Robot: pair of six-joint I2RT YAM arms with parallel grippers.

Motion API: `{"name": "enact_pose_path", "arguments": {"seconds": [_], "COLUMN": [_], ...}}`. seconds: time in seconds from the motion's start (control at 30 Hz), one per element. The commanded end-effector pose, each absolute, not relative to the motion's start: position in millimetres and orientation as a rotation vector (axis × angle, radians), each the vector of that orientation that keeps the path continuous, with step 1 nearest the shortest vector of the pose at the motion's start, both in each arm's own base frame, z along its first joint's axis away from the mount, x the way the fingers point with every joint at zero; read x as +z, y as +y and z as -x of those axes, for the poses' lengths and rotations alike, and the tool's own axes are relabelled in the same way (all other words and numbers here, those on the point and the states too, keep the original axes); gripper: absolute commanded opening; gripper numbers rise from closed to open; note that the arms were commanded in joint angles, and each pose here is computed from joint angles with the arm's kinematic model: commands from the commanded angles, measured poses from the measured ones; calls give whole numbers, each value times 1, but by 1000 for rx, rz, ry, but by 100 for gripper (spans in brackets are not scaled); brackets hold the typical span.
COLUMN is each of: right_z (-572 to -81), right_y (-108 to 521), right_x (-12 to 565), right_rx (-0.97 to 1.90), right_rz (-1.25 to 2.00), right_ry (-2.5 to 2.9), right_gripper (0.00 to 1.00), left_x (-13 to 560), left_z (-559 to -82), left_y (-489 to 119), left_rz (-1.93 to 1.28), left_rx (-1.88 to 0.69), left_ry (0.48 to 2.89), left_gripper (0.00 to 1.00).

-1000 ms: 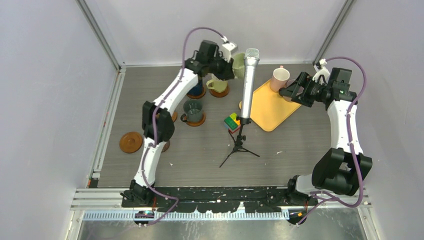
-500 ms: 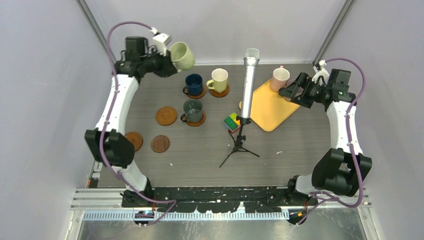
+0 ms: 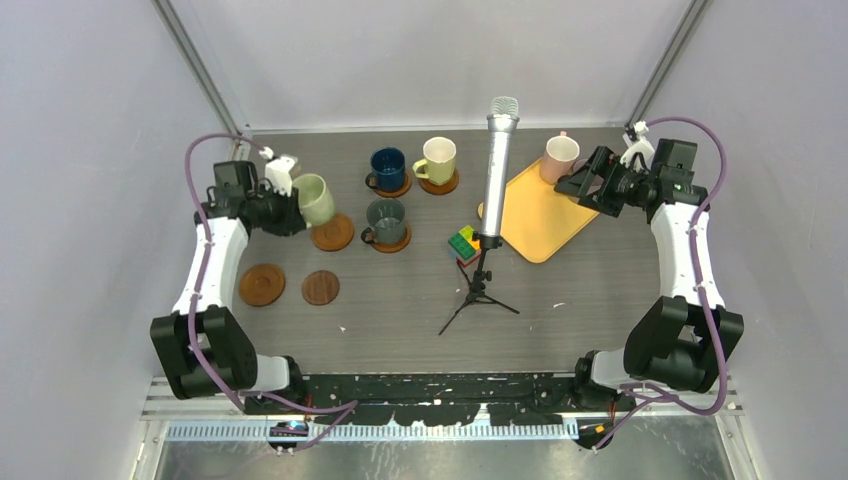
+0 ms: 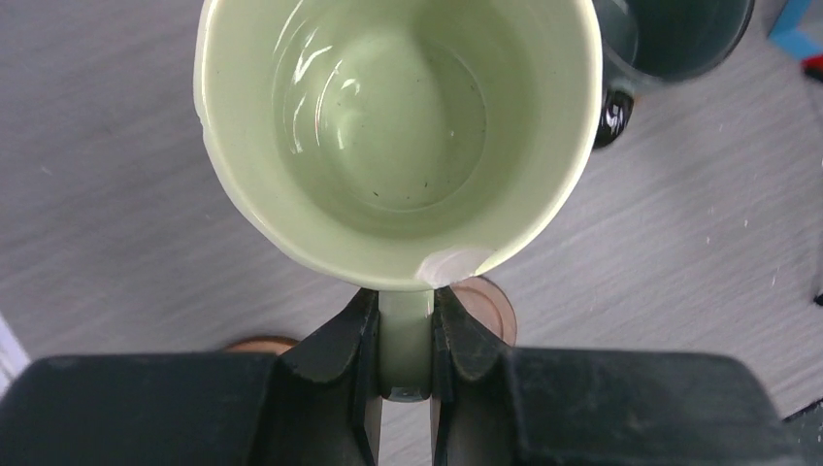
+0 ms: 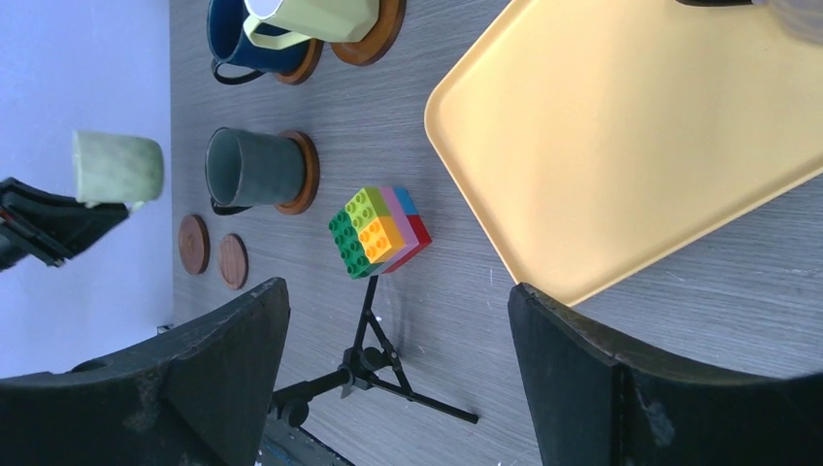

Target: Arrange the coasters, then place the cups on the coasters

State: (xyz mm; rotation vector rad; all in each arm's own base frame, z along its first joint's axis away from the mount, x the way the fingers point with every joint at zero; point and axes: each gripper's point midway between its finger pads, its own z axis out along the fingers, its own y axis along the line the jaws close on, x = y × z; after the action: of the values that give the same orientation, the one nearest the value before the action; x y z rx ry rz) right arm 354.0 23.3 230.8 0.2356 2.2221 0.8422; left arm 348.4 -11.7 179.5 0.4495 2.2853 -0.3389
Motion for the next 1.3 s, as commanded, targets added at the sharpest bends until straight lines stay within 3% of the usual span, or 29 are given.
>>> {"name": "enact_pose_path", "arguments": {"seconds": [0.0, 0.23, 1.27], "right_z": [-359, -360, -361], "right_y": [24, 24, 25], "right_x": [234, 232, 228], "right_rx": [830, 831, 839], "right_rz": [-205, -204, -206], "right_ry": [2195, 2199, 2208], "right_gripper": [88, 88, 88], "left_x": [204, 167, 98], "left_z": [-362, -362, -373], "left_y": [-12, -13, -14], "left_rz": [-538, -545, -649], "left_rx": [-241, -265, -282], "left_ry": [2093, 2131, 2212], "left_gripper": [0, 0, 0]}}
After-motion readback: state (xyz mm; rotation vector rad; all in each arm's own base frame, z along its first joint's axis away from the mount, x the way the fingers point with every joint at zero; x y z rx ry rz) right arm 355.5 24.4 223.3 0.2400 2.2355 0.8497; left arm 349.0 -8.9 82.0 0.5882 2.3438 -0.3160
